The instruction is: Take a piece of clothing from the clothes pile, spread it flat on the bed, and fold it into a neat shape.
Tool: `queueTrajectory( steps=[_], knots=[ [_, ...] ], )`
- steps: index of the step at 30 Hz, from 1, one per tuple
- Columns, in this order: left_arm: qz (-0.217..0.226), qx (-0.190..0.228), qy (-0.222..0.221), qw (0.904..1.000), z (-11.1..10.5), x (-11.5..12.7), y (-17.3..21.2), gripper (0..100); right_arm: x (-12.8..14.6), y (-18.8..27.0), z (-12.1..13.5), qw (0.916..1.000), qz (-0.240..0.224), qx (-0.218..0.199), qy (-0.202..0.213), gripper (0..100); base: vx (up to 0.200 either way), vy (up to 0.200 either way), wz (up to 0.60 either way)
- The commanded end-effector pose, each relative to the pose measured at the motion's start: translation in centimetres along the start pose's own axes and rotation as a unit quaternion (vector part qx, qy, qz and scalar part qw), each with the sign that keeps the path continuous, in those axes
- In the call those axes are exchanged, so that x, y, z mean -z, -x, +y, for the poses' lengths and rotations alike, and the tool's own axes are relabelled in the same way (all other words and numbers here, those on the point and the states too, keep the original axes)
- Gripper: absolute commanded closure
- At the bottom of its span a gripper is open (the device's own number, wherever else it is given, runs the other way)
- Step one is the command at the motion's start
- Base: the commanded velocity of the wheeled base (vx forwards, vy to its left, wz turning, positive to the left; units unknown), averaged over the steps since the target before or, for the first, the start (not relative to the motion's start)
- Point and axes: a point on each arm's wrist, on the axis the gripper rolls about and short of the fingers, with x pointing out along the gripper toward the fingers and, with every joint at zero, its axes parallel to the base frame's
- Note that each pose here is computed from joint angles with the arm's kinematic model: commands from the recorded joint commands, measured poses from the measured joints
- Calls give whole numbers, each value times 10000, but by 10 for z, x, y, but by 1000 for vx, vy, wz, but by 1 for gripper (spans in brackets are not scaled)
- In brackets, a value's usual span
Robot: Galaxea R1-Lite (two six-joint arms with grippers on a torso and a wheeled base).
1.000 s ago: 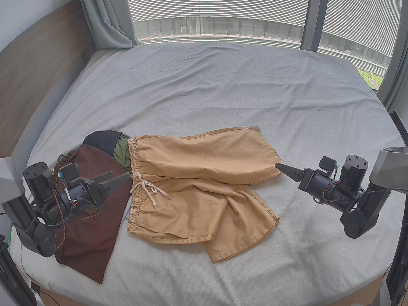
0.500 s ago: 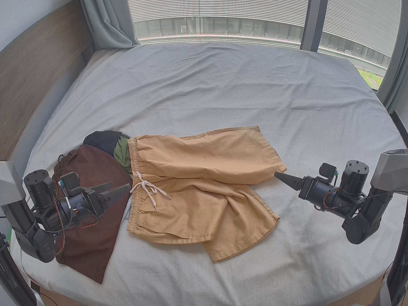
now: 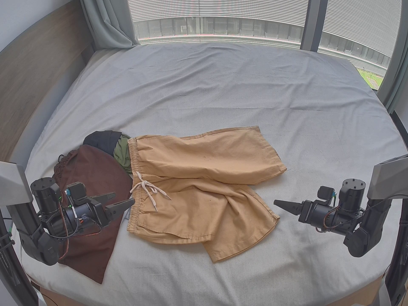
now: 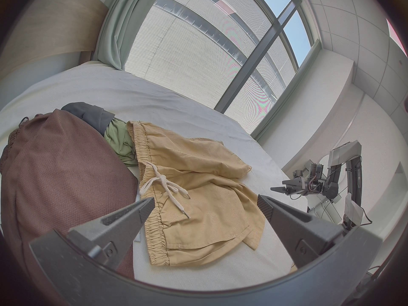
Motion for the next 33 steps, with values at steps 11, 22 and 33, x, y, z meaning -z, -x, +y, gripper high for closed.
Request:
queueTrajectory(
  steps=[11, 22, 33],
  knots=[
    [56, 8, 40, 10000, 1, 3, -2, 0, 28, -12, -24, 9970, 474, 309, -527, 0, 0, 0, 0],
    [67, 21, 42, 10000, 0, 4, -2, 0, 38, -25, -37, 9934, 587, 395, -900, 0, 0, 0, 0],
    [64, 29, 36, 10000, 0, 3, -2, 0, 38, -36, -36, 9927, 551, 291, -1033, 100, 0, 0, 0]
  ],
)
